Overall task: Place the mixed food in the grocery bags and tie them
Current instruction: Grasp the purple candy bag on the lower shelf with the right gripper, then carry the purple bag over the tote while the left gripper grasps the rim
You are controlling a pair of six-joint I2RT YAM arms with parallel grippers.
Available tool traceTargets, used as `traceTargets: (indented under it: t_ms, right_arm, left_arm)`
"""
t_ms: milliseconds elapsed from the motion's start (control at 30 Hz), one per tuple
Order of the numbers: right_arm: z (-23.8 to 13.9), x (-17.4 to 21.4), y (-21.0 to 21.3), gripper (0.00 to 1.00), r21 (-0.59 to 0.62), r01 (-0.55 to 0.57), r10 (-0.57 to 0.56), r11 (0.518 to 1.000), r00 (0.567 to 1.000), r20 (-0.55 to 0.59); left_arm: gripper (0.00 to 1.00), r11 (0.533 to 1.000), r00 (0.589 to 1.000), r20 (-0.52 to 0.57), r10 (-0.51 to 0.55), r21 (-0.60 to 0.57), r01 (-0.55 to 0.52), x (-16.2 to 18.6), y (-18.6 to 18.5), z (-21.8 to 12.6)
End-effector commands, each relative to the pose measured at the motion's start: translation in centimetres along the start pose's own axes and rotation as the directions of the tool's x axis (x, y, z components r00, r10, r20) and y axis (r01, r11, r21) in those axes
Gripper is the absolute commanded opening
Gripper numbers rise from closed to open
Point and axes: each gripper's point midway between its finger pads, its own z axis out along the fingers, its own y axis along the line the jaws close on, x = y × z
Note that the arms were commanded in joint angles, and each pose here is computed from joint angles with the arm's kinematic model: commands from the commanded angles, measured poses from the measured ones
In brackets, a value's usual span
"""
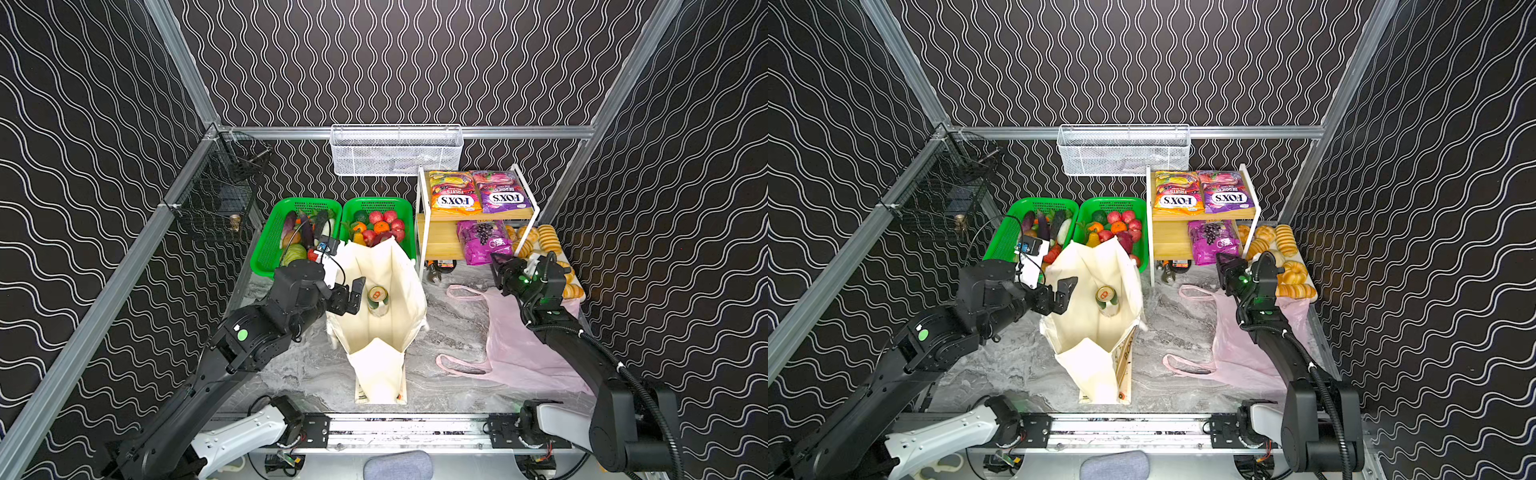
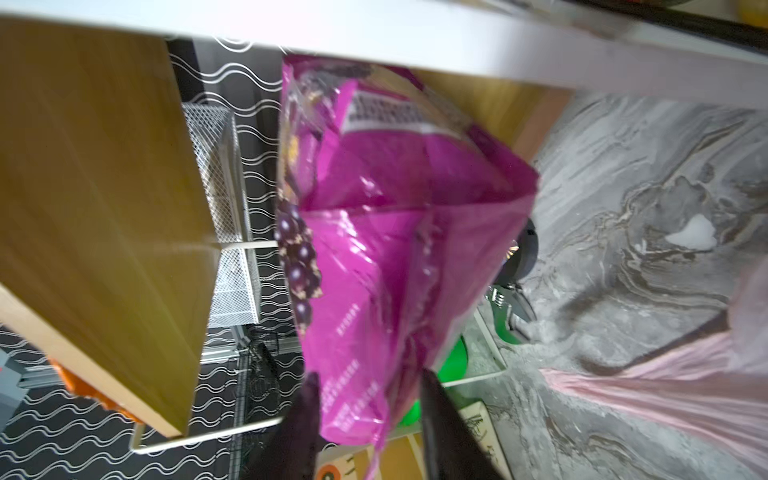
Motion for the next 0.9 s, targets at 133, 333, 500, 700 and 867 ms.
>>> traceTargets:
  t_ms: [133, 333, 500, 700, 867]
  right_arm:
    - [1.3, -1.1, -0.6, 0.71, -0.014, -0.093, 0.093, 0.996, 0.995, 0.03]
    - [2.8, -0.9, -0.5, 0.71, -0.052, -0.117, 0.117, 0.992, 0.993, -0.014]
    - [2.5, -0.9, -0.6, 0.32, -0.051, -0.096, 0.096, 0.994, 0.995, -0.006]
    - [0.3, -0.6, 0.8, 0.03, -0.083, -0.012, 0.014, 0.997, 1.0, 0.022]
    - [-2.1, 0.8, 3.8, 0.0, -0.134, 0.127, -0.131, 0.983, 0.991, -0.016]
  left_arm:
    - [0.99, 0.999, 0.998, 0.04, -0.04, 0.014, 0.039, -1.1, 0.0, -0.8]
    - [0.99, 0.999, 0.999, 0.027, -0.047, 0.014, 0.047, -0.8, 0.1, -1.1]
    - [0.99, 0.998, 0.998, 0.022, -0.065, 0.011, 0.065, -0.5, 0.3, -1.4]
    - [0.99, 0.996, 0.996, 0.031, -0.082, 0.038, 0.08, -0.8, -0.1, -1.6]
    - [0.99, 0.987, 0.992, 0.041, -0.117, 0.117, 0.111, -1.7, -1.6, -1.4]
